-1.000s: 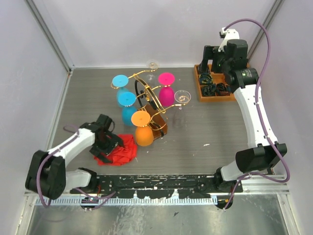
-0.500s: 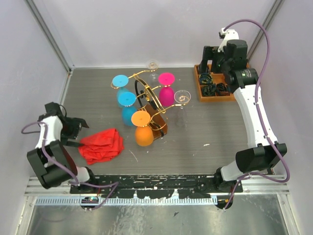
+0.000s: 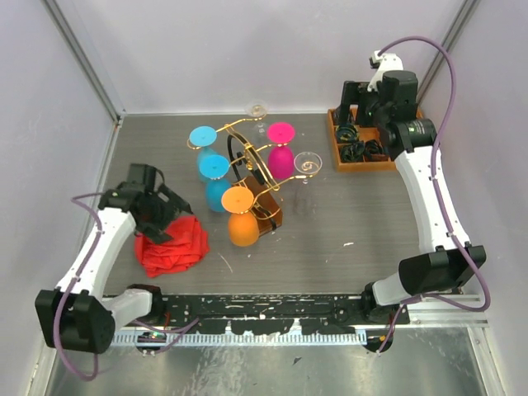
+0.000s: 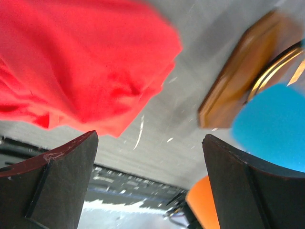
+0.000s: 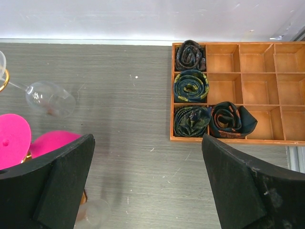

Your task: Take the wine glass off the wine glass rack

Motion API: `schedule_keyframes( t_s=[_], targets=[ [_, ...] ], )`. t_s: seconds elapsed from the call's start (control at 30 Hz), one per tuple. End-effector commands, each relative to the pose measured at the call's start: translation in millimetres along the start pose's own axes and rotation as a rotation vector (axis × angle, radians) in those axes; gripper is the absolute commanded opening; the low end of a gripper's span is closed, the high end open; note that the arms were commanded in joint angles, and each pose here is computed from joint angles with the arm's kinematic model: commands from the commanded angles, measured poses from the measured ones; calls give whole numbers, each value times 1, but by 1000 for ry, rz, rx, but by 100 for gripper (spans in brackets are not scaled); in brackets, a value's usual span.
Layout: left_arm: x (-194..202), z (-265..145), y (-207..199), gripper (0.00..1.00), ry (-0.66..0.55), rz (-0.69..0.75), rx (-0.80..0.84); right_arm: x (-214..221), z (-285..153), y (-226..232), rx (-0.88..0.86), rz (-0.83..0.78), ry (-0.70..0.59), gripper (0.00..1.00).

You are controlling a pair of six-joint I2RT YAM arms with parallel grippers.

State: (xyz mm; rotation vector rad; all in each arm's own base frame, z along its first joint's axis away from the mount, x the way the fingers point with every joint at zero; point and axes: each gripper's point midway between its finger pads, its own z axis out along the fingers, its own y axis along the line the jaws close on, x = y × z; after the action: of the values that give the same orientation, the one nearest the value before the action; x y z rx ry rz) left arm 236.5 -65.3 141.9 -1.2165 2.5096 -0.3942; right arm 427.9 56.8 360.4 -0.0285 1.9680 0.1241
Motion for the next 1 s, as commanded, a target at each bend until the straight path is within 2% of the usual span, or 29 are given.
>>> schedule_keyframes(
  t_s=[0.0,0.23,0.47,0.7,0.97],
  targets=[
    [57,18,25,98,108,-42,-63,-20,-20,2,-1,2,-81,100],
    [90,47,43,98,214,-70,-118,-20,-23,1,0,1,-82,100],
    [71,67,58,98,208,-25,-283,-21,-28,-1,7,-5,-88,100],
    [14,75,82,98,266,-115,-332,-24,-37,-4,25,-19,-103,100],
    [-71,65,105,98,122,-170,-386,-22,-30,3,-11,2,-89,100]
  ],
)
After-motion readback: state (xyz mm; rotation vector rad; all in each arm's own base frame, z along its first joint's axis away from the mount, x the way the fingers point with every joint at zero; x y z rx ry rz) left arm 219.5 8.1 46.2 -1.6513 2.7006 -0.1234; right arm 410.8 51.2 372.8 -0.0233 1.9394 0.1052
